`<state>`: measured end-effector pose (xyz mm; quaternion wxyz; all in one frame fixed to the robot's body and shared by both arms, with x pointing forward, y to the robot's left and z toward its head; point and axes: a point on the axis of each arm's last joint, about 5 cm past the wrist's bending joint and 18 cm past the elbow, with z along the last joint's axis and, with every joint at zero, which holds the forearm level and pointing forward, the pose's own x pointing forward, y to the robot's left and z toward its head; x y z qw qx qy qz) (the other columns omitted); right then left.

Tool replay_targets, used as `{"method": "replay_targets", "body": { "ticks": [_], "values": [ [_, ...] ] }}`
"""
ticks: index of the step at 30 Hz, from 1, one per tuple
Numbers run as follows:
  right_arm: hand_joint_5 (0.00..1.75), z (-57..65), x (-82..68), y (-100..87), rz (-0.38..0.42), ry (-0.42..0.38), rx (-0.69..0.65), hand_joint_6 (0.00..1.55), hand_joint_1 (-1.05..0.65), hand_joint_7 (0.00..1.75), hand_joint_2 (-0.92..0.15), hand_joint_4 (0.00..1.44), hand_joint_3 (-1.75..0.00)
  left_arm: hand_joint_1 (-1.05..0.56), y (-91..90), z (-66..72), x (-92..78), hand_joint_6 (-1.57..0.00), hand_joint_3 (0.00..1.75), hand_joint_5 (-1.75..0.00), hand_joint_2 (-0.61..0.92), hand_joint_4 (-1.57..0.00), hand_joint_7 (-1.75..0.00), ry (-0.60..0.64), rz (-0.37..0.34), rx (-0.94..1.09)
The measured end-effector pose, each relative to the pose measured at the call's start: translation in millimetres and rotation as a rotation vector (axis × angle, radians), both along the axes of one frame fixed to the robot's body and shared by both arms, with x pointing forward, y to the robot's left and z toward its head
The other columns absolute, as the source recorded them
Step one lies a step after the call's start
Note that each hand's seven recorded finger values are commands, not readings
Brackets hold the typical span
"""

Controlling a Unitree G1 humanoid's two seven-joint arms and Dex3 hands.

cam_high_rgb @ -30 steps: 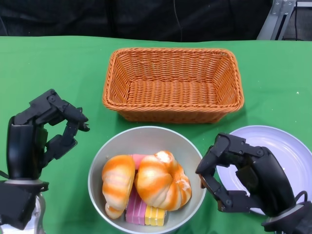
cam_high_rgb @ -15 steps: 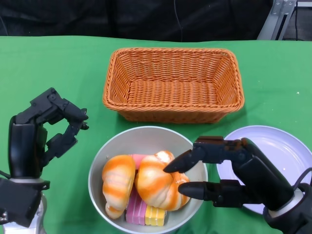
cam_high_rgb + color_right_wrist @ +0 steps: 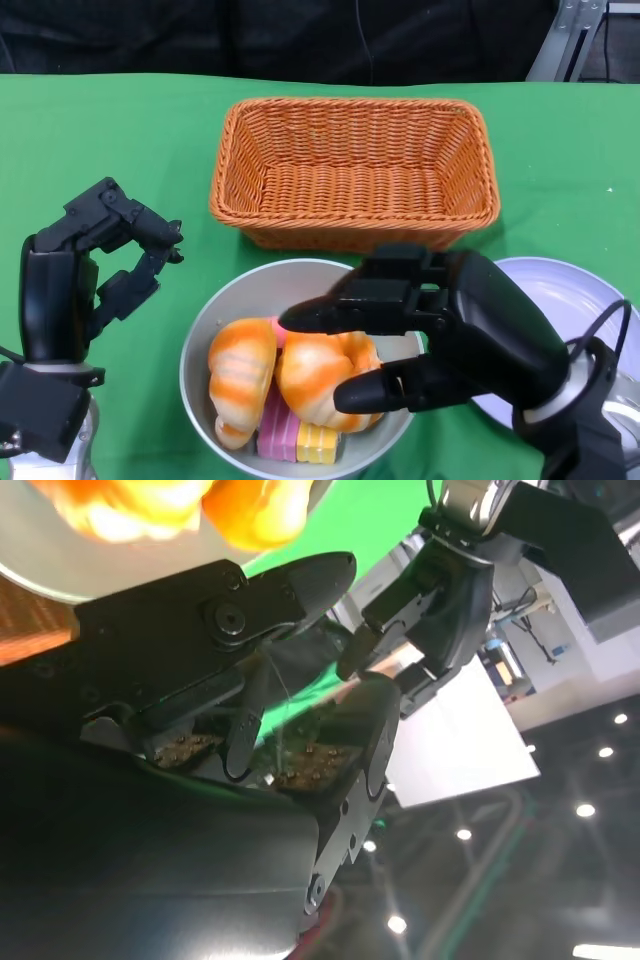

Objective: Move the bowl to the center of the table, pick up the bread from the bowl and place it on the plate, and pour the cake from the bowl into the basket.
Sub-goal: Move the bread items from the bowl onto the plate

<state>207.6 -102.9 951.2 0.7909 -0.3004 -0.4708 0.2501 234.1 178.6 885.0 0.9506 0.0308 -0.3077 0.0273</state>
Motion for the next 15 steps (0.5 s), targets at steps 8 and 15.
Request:
{"method": "replay_targets", "body": {
  "ticks": [8,15],
  "values": [
    [0.43,5.3,6.8,14.8,-0.008,-0.126,-0.076,0.77,-0.71,0.04,-0.81,0.65,0.0,-0.13,-0.1,1.8,0.9,-0.76,0.38,-1.46,0.92,-0.79,-1.31,0.008,0.004,-0.03],
    [0.37,2.8,18.4,27.6,0.033,-0.201,-0.088,0.8,-0.72,0.03,-0.8,0.69,0.0,-0.13,1.7,2.1,1.7,-0.79,0.36,-1.48,0.92,-0.79,-1.26,0.022,0.01,-0.073]
  ]
}}
